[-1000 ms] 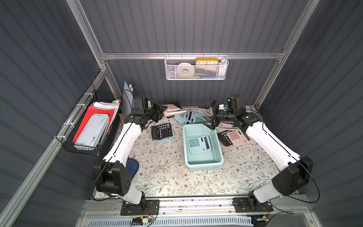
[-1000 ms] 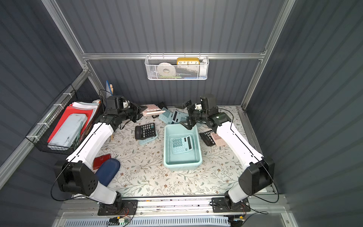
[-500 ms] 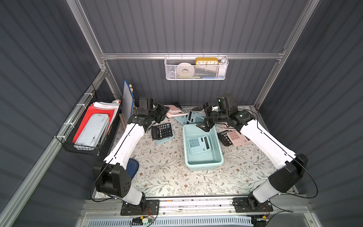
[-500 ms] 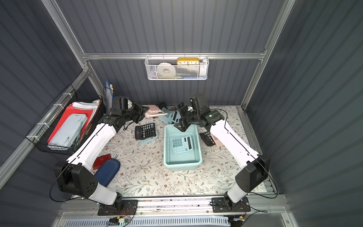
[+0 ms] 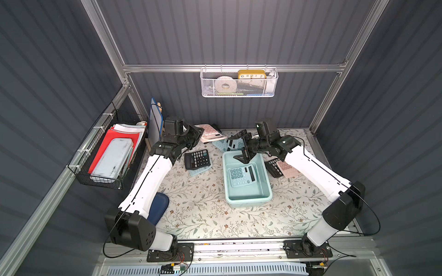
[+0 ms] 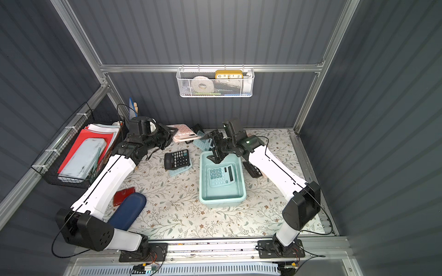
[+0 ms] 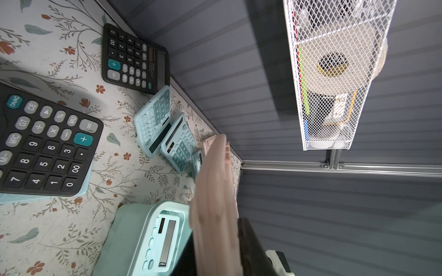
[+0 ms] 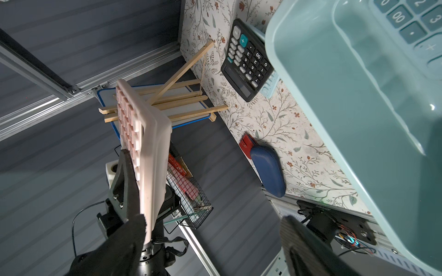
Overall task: Put the calculator in the storage box
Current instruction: Place the calculator in the storage box.
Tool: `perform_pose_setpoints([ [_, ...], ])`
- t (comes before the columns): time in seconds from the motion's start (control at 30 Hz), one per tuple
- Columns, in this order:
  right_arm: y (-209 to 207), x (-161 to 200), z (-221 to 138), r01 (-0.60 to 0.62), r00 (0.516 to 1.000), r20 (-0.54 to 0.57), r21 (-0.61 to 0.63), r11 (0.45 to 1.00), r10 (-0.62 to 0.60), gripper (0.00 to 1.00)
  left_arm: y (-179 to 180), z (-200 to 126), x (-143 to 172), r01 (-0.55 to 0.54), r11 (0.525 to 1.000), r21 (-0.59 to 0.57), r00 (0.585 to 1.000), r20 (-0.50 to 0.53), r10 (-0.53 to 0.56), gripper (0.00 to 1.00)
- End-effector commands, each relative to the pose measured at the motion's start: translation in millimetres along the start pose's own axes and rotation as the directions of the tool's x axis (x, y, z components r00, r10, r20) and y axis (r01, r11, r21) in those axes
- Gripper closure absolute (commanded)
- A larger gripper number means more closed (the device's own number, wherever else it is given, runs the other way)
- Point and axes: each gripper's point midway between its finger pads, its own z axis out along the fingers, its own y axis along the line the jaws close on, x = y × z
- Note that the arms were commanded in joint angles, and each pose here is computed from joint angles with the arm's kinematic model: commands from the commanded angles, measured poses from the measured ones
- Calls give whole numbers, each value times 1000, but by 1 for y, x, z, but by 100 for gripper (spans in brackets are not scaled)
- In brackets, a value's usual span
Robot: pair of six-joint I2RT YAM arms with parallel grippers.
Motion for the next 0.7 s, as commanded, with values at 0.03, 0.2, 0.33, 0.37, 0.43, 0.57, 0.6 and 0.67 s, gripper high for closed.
perform_pose_setpoints([
  [0.03, 13, 5, -6, -4, 1000, 11, -54, 999, 4, 12, -9, 2, 1, -21, 999, 43, 1000, 0, 21, 100],
  [0.2, 22, 2, -1, -28, 999, 12, -106, 994, 30, 13, -8, 6, 3, -26, 999, 41, 1000, -10, 26, 100],
  [0.33, 33, 3, 10, -60, 998, -10, -150, 987, 59, 14, -9, 8, 4, -29, 999, 43, 999, -18, 30, 100],
  [0.37, 36, 3, 14, -68, 998, -18, -161, 985, 66, 15, -9, 8, 4, -30, 999, 44, 999, -18, 30, 100],
  [0.43, 43, 5, 19, -74, 997, -27, -178, 981, 70, 20, -10, 8, 5, -34, 998, 46, 999, -19, 35, 100],
  [0.57, 48, 8, 26, -79, 997, -35, -178, 981, 73, 31, -8, 7, 5, -35, 998, 46, 999, -18, 36, 100],
  [0.6, 47, 7, 27, -85, 996, -36, -176, 981, 80, 33, -8, 6, 6, -34, 998, 47, 999, -19, 35, 100],
  [0.67, 46, 8, 31, -92, 995, -40, -172, 981, 86, 41, -9, 6, 6, -32, 998, 52, 999, -19, 33, 100],
])
